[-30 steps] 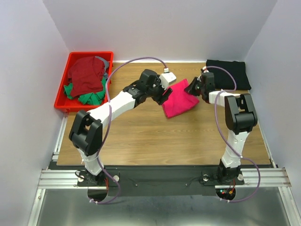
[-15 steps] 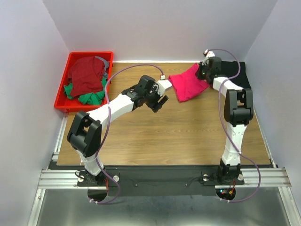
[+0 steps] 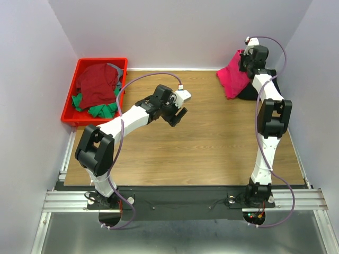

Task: Fold and stack the t-shirts
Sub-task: Neatly place the folded tshirt to the corner

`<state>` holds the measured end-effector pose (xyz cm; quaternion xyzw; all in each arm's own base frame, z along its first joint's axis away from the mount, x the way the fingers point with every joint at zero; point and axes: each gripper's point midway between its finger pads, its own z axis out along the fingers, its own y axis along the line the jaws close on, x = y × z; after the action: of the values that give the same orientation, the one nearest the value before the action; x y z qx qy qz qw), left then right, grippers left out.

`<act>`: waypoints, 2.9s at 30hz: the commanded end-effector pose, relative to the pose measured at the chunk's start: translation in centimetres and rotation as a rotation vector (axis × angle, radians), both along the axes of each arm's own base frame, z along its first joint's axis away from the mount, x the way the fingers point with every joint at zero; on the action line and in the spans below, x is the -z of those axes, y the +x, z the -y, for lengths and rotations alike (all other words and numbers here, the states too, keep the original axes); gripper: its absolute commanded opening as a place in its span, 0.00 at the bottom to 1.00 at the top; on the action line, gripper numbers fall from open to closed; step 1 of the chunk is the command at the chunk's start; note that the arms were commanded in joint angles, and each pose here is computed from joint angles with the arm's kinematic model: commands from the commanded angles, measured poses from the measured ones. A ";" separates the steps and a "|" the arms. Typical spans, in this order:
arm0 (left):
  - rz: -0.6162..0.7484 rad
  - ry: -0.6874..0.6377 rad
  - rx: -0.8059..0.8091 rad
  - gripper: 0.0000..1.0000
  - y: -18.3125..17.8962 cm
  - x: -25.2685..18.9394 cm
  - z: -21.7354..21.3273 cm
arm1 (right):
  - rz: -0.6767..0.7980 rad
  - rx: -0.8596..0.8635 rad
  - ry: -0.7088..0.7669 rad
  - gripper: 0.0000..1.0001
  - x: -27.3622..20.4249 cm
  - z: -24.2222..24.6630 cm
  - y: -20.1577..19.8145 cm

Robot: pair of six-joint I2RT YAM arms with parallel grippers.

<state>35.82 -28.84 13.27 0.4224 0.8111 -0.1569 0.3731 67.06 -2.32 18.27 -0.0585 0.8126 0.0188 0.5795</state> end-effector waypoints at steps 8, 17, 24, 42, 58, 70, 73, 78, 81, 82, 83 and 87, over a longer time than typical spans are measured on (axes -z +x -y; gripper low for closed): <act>0.024 -0.038 0.016 0.80 0.0 -1.3 0.2 | 0.122 -0.040 -0.016 0.01 -8.2 0.3 -0.3; 0.016 -0.039 0.026 0.80 -0.1 -1.0 0.3 | 0.154 -0.023 0.038 0.01 -11.6 0.5 -1.2; 0.010 -0.042 0.013 0.80 -0.2 -0.9 0.1 | 0.170 -0.007 0.071 0.00 -13.5 1.1 -1.8; -0.016 -0.042 0.034 0.81 -0.6 -0.4 0.4 | 0.145 0.043 0.036 0.01 -11.8 5.7 -1.3; -0.050 -0.038 0.051 0.81 -0.8 -0.2 0.9 | 0.058 0.073 -0.150 0.01 -3.9 12.8 0.7; -0.078 -0.038 0.055 0.81 -1.0 0.5 1.0 | 0.060 0.101 -0.248 0.01 -2.1 16.7 1.5; -0.079 -0.040 0.057 0.81 -0.9 0.4 1.1 | 0.045 0.105 -0.268 0.01 -1.0 17.4 1.5; -0.090 -0.040 0.057 0.81 -0.9 0.7 1.2 | 0.018 0.113 -0.286 0.01 1.0 18.2 1.5; -0.092 -0.041 0.058 0.81 -0.9 0.7 1.3 | 0.015 0.119 -0.318 0.01 1.7 18.6 1.7; -0.095 -0.040 0.058 0.82 -1.0 0.7 1.3 | 0.011 0.130 -0.328 0.01 2.1 19.0 1.8; -0.097 -0.038 0.056 0.81 -1.0 0.8 1.2 | 0.006 0.132 -0.338 0.01 2.7 19.4 1.8; -0.104 -0.040 0.051 0.82 -1.2 0.9 1.1 | 0.013 0.138 -0.368 0.01 3.5 20.1 2.1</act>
<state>34.22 -29.38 10.51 0.4321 0.8217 -0.1913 0.3187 67.87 -20.12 11.67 -0.0996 0.8381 -0.1172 0.5233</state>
